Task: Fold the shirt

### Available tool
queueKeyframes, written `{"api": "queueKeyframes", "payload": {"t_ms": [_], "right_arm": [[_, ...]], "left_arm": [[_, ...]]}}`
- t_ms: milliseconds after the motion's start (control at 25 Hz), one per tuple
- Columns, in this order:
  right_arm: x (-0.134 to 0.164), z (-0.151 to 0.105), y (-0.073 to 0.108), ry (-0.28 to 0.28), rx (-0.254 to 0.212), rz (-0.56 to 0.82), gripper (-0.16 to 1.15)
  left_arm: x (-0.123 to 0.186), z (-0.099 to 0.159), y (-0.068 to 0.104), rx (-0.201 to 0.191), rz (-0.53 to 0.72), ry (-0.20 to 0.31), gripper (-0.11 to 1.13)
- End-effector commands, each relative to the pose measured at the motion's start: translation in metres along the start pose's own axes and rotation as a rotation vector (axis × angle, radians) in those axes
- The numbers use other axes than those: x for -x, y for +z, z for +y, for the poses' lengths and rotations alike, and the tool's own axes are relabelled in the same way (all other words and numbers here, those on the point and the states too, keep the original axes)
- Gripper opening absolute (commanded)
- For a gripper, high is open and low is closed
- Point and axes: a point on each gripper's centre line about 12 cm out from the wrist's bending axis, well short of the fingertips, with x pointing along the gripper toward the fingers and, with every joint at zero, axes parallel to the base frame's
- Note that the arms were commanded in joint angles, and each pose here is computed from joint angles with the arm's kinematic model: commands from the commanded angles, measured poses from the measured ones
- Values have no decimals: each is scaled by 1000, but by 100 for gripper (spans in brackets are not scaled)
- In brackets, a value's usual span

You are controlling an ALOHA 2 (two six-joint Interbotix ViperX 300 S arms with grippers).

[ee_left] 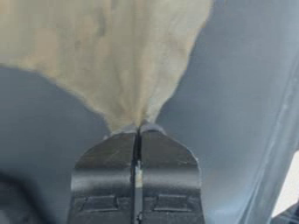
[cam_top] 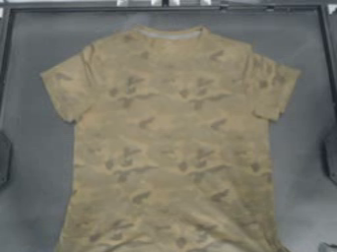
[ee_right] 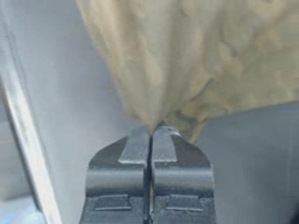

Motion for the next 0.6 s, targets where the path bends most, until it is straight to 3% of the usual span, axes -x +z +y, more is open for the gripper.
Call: {"api": "queueKeyframes", "payload": {"t_ms": [40,320,520,600], "right_arm": [[29,-7,11,-4,-9,-47,8],[46,-41,18,-142,23,-99,8],[53,-76,29,-161,-1,-119,8],[53,-86,33,-170,17,-122,8]], "left_arm": [[46,12,10,40,-58,-16,6],[68,37,18,44,-95,121,6],[67,69,29,35,-97,152,6],[66,81,32,36,-95,162,6]]}}
